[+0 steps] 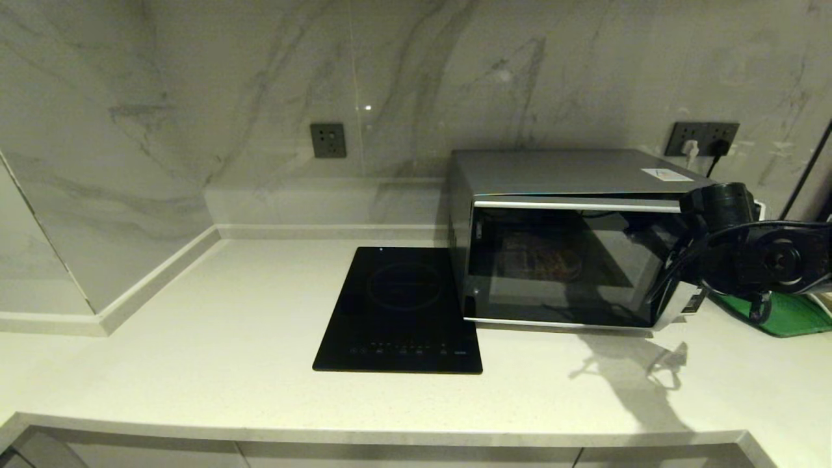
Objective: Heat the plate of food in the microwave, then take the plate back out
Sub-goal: Open the microwave oven
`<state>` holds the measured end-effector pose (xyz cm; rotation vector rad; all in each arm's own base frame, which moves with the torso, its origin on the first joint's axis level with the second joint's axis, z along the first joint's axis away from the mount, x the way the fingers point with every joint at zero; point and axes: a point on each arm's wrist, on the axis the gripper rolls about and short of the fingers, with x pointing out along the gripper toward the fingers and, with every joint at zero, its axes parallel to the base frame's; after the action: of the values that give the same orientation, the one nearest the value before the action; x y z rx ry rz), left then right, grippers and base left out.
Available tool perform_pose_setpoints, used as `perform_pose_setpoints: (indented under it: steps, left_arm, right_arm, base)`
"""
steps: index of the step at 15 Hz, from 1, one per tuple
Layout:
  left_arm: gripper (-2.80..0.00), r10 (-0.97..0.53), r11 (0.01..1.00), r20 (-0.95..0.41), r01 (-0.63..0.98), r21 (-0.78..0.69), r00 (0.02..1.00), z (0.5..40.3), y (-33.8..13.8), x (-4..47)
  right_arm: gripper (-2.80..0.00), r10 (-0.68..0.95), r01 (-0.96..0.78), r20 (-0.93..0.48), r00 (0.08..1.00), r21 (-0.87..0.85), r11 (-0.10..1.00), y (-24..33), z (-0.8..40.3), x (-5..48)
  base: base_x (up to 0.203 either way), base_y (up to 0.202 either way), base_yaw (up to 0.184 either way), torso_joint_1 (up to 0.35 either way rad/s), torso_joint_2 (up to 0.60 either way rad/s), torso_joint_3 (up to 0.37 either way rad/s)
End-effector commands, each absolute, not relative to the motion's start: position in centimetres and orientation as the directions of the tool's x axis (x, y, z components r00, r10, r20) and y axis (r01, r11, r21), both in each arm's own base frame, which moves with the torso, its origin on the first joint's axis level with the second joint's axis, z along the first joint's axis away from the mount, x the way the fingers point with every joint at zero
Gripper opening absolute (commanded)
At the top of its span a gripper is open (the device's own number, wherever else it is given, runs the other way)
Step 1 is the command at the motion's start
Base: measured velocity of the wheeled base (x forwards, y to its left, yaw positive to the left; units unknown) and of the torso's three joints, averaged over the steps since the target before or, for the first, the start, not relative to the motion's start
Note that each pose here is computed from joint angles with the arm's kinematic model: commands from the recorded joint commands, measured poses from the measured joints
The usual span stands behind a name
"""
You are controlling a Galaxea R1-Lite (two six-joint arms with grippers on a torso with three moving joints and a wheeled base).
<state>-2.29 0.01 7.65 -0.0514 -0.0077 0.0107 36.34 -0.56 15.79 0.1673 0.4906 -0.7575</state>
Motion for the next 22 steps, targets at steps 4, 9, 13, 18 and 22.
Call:
perform_pose_setpoints:
  steps: [4, 9, 13, 18, 22]
  left_arm:
    - [-2.80, 0.012, 0.999, 0.008, -0.012, -0.052, 1.000, 7.7, 0.0, -2.3]
    - [-2.80, 0.012, 0.999, 0.009, -0.012, -0.052, 1.000, 7.7, 0.0, -2.3]
    - [-2.80, 0.012, 0.999, 0.009, -0.012, -0.052, 1.000, 7.6, 0.0, -2.3]
    - [-2.80, 0.012, 0.999, 0.008, -0.011, -0.052, 1.000, 7.7, 0.0, -2.3]
    - [-2.80, 0.012, 0.999, 0.008, -0.012, -0.052, 1.000, 7.7, 0.0, -2.3]
  right_arm:
    - [-2.80, -0.500, 0.580, -0.517, 0.695, -0.009, 0.814, 1.8, 16.4, 34.4]
    - [-2.80, -0.389, 0.454, -0.427, 0.817, 0.058, 0.889, 3.6, 21.7, 26.8]
    - [-2.80, -0.259, 0.334, -0.349, 0.900, 0.172, 0.927, 1.4, 26.5, 24.9]
    - [-2.80, -0.181, 0.310, -0.385, 0.905, 0.306, 0.900, -0.5, 30.2, 29.8]
    - [-2.80, -0.121, 0.303, -0.448, 0.886, 0.362, 0.881, -0.7, 30.6, 34.3]
  base:
    - [0.000, 0.000, 0.000, 0.000, 0.00, 0.000]
    - [0.000, 0.000, 0.000, 0.000, 0.00, 0.000]
    - [0.000, 0.000, 0.000, 0.000, 0.00, 0.000]
    - [0.000, 0.000, 0.000, 0.000, 0.00, 0.000]
    - [0.000, 0.000, 0.000, 0.000, 0.00, 0.000]
